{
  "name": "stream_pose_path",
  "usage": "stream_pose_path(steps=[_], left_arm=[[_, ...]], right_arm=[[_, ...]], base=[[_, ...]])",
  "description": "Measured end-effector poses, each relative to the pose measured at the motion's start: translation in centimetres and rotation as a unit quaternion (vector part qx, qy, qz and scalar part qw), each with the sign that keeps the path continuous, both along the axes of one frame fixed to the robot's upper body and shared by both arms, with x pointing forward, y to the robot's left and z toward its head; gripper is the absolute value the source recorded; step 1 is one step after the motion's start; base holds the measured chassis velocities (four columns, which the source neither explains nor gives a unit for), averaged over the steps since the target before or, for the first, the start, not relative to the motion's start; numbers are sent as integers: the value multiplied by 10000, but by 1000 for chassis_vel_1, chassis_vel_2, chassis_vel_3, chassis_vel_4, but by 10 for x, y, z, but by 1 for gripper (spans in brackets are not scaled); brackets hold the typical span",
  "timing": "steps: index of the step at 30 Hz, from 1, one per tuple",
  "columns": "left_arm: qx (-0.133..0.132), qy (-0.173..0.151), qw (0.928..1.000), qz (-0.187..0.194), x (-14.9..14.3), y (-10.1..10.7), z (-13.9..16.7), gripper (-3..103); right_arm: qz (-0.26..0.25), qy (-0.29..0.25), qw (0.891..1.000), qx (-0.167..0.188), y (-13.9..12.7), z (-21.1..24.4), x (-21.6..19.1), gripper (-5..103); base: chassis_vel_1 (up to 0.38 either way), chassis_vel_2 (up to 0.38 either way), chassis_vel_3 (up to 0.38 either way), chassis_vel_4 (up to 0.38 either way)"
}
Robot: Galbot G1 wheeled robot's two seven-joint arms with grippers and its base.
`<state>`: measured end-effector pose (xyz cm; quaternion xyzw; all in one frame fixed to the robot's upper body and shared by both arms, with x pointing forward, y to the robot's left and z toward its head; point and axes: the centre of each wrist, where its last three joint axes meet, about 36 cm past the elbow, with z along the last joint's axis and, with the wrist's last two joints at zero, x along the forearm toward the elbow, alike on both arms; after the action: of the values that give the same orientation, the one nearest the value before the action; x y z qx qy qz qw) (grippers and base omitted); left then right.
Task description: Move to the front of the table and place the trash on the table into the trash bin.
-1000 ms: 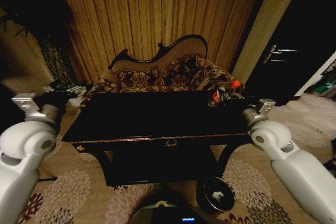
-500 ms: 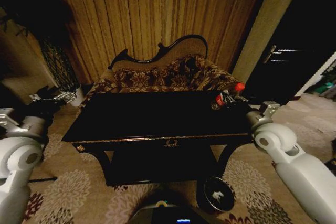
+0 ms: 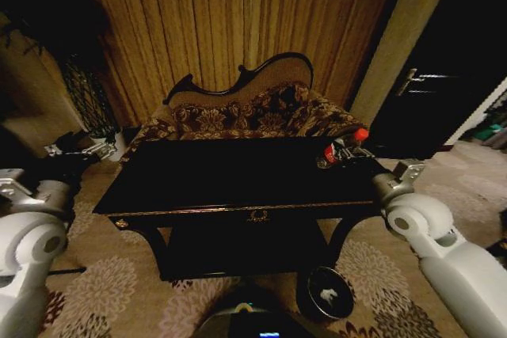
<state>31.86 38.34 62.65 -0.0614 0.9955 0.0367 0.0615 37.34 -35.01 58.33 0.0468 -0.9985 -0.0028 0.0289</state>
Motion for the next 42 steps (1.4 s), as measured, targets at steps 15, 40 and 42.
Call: stream_pose_path(steps=[15,40,42], left_arm=[[80,17,10000,-45,-12,10,6,100],[73,60,9997,-207,-12,6,3,100],[66,59,9997,-217,-12,5,2,100]], right_arm=[[-62,11,10000,-41,-6,-1,1,27],[-217,1,9998,-20,-17,-10,-6,27],[-237,10,9997,-23,-18,-12,-6,27]], base=[[33,-31,-32,32],[90,-93,-94,90],[117,-110,-116,122]])
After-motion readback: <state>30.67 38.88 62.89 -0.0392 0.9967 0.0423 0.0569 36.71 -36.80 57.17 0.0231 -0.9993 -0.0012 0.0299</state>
